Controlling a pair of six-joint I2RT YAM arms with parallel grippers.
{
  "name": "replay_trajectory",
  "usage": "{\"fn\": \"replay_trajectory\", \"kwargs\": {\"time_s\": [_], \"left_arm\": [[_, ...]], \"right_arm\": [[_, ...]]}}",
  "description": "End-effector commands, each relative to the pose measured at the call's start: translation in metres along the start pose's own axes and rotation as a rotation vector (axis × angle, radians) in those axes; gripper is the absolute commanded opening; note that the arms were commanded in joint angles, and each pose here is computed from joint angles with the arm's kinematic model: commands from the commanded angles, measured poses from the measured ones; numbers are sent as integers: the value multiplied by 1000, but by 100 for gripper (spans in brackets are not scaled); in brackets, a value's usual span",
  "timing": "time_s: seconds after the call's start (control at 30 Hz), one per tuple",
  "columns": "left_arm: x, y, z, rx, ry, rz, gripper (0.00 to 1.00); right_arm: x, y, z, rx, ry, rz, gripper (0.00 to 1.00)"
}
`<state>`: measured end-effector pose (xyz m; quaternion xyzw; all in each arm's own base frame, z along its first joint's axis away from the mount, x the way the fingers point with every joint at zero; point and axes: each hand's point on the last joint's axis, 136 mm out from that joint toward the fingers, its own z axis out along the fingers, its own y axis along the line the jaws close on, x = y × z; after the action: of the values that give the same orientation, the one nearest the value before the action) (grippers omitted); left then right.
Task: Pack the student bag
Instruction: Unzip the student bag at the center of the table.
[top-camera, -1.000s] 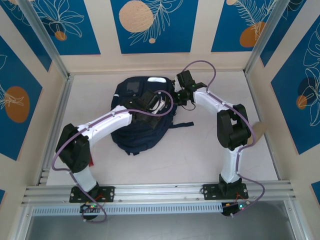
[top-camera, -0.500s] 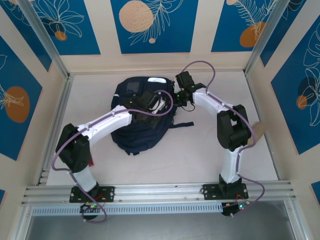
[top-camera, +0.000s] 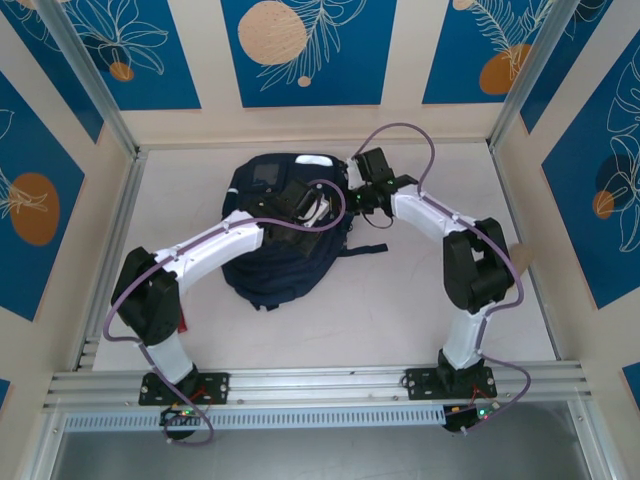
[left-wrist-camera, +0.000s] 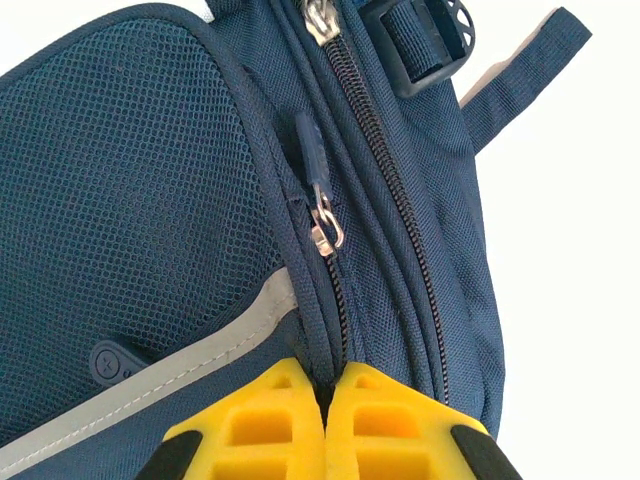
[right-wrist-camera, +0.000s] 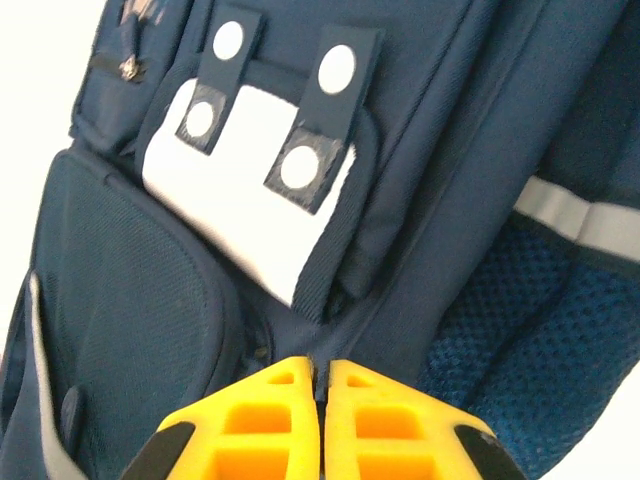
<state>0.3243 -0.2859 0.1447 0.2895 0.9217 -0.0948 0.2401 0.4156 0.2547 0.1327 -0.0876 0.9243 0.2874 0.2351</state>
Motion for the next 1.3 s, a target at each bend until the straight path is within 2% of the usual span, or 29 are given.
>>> {"fn": "replay_trajectory", "kwargs": {"time_s": [0.0, 0.1, 0.33, 0.53, 0.67, 0.8, 0.9, 0.97, 1.03, 1.27], "left_arm": [[-28, 10, -15, 0, -115, -57, 0], [-31, 11, -15, 17, -124, -77, 0], [-37, 11, -8, 47, -134, -114, 0], [-50, 10, -1, 79, -153, -146, 0], [-65, -2, -1, 156, -167, -160, 0], [-69, -3, -10, 228, -140, -164, 18], [-65, 0, -22, 273, -118, -143, 30], [-60, 7, -32, 253, -115, -105, 42], [-55, 15, -39, 224, -113, -76, 49], [-29, -5, -28, 306, -79, 71, 52]], "right_arm": [[11, 29, -18, -202, -23, -74, 0], [27, 41, -30, -323, -29, -99, 0], [69, 62, -42, -499, 10, -109, 0], [92, 76, -51, -578, 4, -119, 0], [87, 70, -54, -545, -44, -102, 0], [60, 46, -71, -475, -152, -47, 0], [42, 32, -82, -437, -187, 8, 0], [31, 23, -90, -425, -206, 30, 0], [23, 14, -94, -410, -229, 49, 0], [5, -11, -99, -375, -255, 129, 0]]}}
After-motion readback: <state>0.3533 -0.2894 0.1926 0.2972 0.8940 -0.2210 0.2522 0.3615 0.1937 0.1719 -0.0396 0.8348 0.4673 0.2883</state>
